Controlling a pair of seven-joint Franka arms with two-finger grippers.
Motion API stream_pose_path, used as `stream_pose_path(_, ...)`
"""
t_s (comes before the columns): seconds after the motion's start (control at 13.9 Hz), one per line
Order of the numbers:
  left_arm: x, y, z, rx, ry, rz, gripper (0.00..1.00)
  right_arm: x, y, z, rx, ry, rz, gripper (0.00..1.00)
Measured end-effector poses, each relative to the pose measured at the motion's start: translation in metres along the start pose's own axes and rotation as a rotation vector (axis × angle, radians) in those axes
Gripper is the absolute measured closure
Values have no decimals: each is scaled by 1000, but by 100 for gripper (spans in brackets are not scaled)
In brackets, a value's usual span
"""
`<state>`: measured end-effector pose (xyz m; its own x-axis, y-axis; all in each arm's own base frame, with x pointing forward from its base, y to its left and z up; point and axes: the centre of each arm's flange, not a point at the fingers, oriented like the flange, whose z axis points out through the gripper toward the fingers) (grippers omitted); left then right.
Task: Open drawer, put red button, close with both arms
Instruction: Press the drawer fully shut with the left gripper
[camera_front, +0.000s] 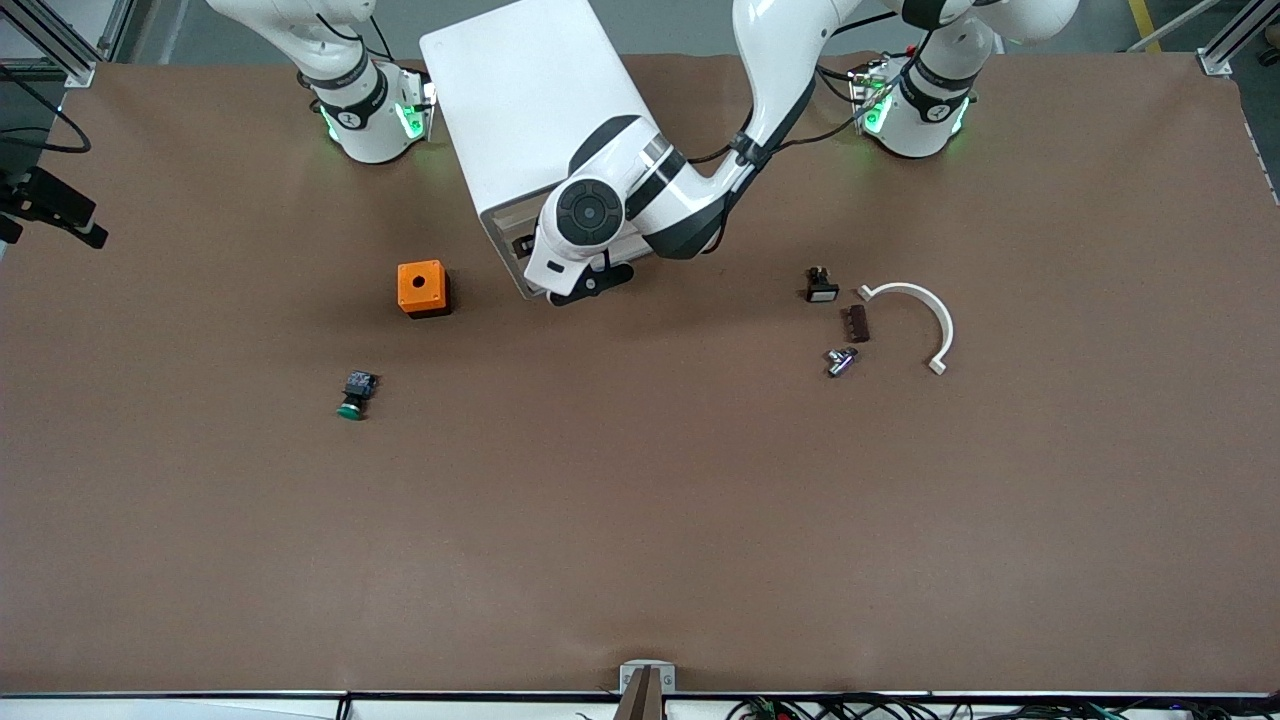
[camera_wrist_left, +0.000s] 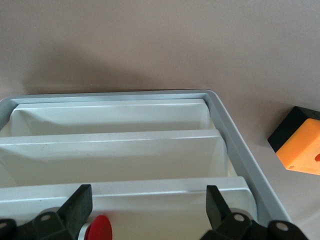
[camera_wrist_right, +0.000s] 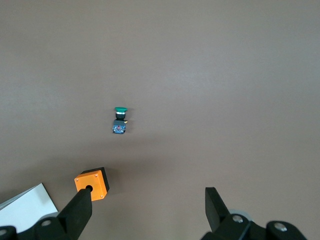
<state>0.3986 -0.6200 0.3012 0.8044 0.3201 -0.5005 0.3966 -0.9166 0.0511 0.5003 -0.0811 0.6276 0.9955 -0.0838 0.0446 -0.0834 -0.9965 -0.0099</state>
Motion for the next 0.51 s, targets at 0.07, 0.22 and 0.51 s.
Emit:
stream_pose_path(0.07,-1,0,1,1,-2,1,0,0,0,0,0,0,-1,0)
stream_pose_path(0.22,-5,0,4,5,-9,5,0,0,-1,0,0,0,-3,0)
stream_pose_path(0.51,-6,0,7,-6,-43,-12,0,0,-1,0,-1,0,-6,0)
